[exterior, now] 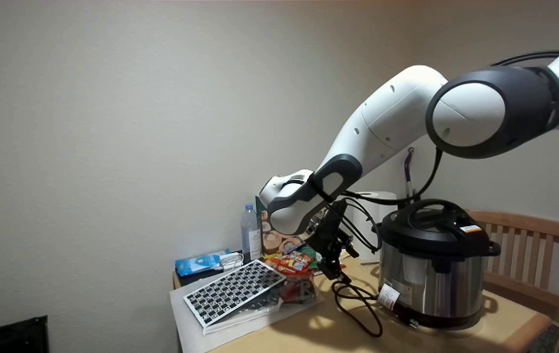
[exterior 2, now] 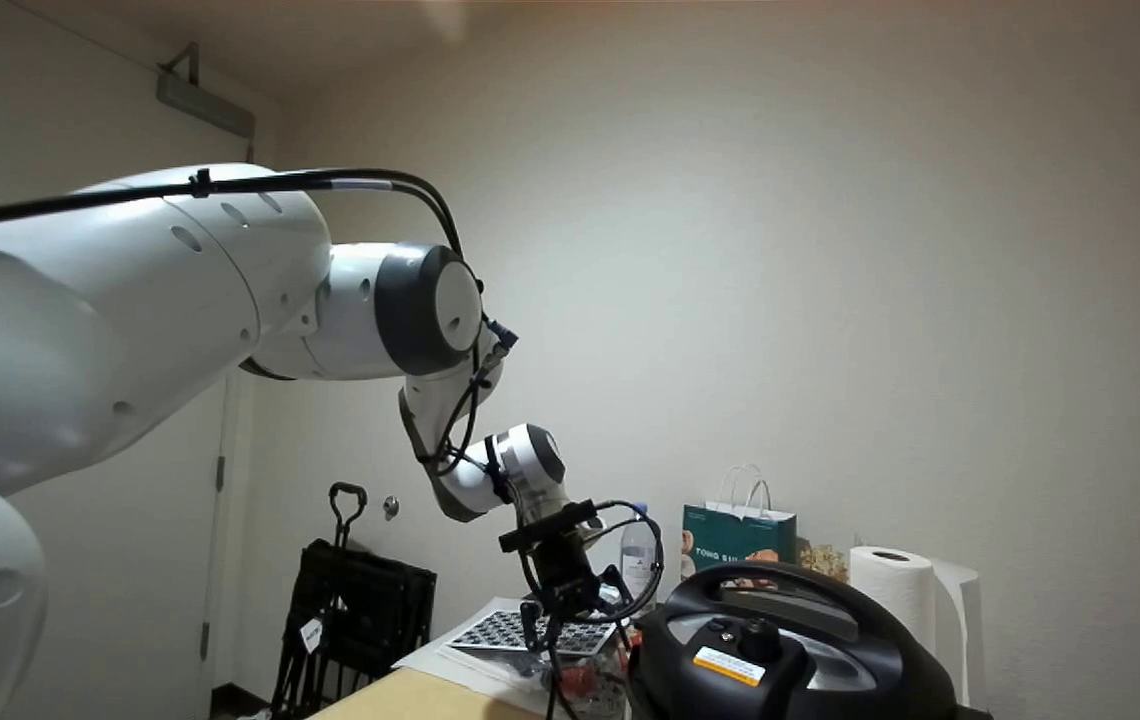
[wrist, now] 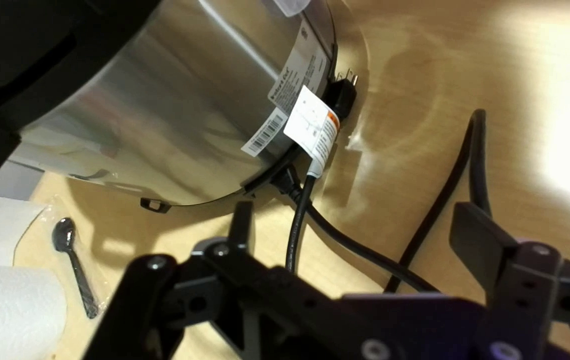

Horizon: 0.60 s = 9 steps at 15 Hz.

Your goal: Extend the power cord of the appliance on the table

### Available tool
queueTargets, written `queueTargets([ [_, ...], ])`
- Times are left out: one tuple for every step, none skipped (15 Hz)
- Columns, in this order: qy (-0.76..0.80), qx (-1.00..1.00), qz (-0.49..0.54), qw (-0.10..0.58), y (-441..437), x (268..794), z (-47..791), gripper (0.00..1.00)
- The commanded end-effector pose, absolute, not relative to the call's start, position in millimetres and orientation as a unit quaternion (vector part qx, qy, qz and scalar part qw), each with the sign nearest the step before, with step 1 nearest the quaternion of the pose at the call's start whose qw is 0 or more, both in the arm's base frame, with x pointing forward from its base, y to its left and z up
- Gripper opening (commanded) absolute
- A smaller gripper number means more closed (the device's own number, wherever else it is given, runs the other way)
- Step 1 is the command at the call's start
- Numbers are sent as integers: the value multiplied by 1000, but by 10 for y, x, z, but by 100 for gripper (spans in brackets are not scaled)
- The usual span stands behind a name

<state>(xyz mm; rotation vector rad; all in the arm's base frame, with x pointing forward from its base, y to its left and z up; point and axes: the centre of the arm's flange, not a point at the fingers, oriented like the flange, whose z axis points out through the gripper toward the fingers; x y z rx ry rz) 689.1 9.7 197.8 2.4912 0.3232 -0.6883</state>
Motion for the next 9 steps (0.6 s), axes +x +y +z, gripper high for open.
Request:
queueTargets([
  [118,919,-276,255,-149,6981,1820,100],
  [127,916,-284,253,-224,7005,1752,100],
  [142,912,-293,248,-271,7035,1687,100],
  [160,908,-301,245,-296,7072,1625,100],
  [176,904,-304,242,-290,7094,1583,100],
  [184,902,-304,245,-271,7093,1555,100],
  [161,910,-288,249,-229,6966,1641,100],
  [164,910,-289,249,-221,6979,1605,100],
  [165,909,-289,250,-202,6981,1599,100],
])
